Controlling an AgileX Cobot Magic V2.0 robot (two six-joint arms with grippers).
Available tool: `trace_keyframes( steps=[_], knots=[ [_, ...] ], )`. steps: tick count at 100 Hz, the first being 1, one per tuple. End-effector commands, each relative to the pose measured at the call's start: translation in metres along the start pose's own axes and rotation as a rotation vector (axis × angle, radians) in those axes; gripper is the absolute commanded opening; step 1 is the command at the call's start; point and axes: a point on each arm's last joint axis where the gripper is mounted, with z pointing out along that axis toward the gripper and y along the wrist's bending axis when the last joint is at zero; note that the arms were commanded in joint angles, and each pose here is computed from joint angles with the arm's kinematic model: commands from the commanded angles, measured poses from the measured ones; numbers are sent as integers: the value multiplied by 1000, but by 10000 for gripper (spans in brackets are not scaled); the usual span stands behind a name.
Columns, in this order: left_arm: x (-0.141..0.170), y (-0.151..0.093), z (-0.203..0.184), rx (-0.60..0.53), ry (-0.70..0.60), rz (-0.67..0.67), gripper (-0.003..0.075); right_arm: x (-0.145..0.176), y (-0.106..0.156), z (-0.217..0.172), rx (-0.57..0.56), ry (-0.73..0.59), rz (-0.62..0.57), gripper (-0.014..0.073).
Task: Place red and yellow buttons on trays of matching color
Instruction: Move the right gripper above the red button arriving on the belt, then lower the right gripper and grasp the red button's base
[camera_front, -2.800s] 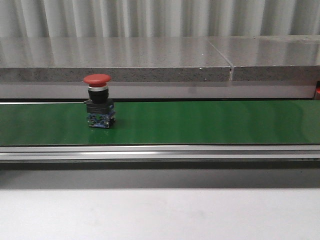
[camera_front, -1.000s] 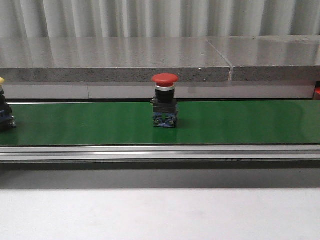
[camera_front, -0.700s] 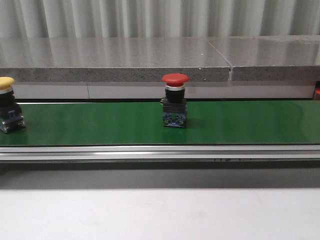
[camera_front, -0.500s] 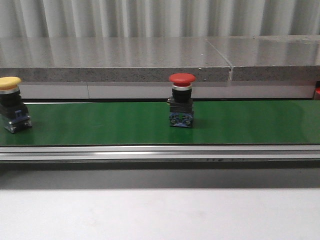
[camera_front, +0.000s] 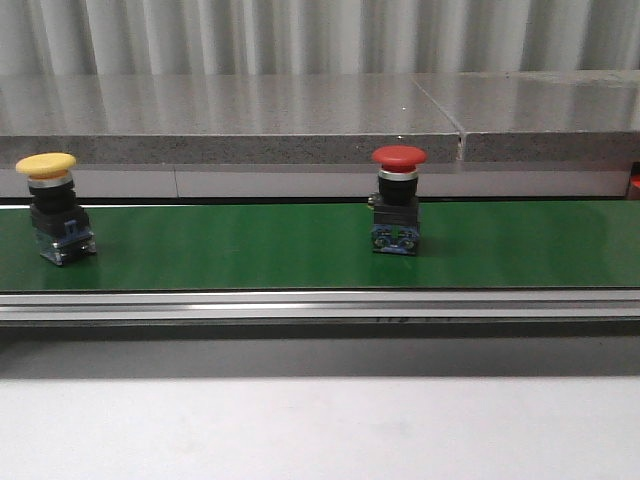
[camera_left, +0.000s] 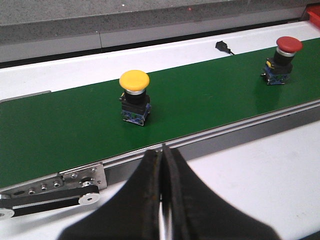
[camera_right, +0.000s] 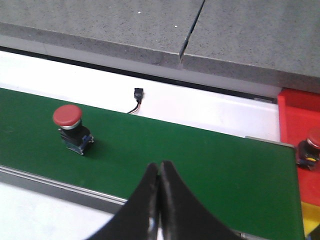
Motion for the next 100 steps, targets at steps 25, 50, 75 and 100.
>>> trace_keyframes(
  steps=[25,50,75,100],
  knots=[
    [-12,-1,-4,14,-85,-12,-20,-56,18,56,-209,162,-20,559],
    [-12,-1,-4,14,-85,-12,-20,-66,37,123,-321,357,-27,562],
    [-12,-1,-4,14,-85,-12,-20,-52,44,189,-342,501,-31,562],
    [-12,-1,-4,14,-85,-12,-20,-40,42,233,-322,557,-37,562]
  ],
)
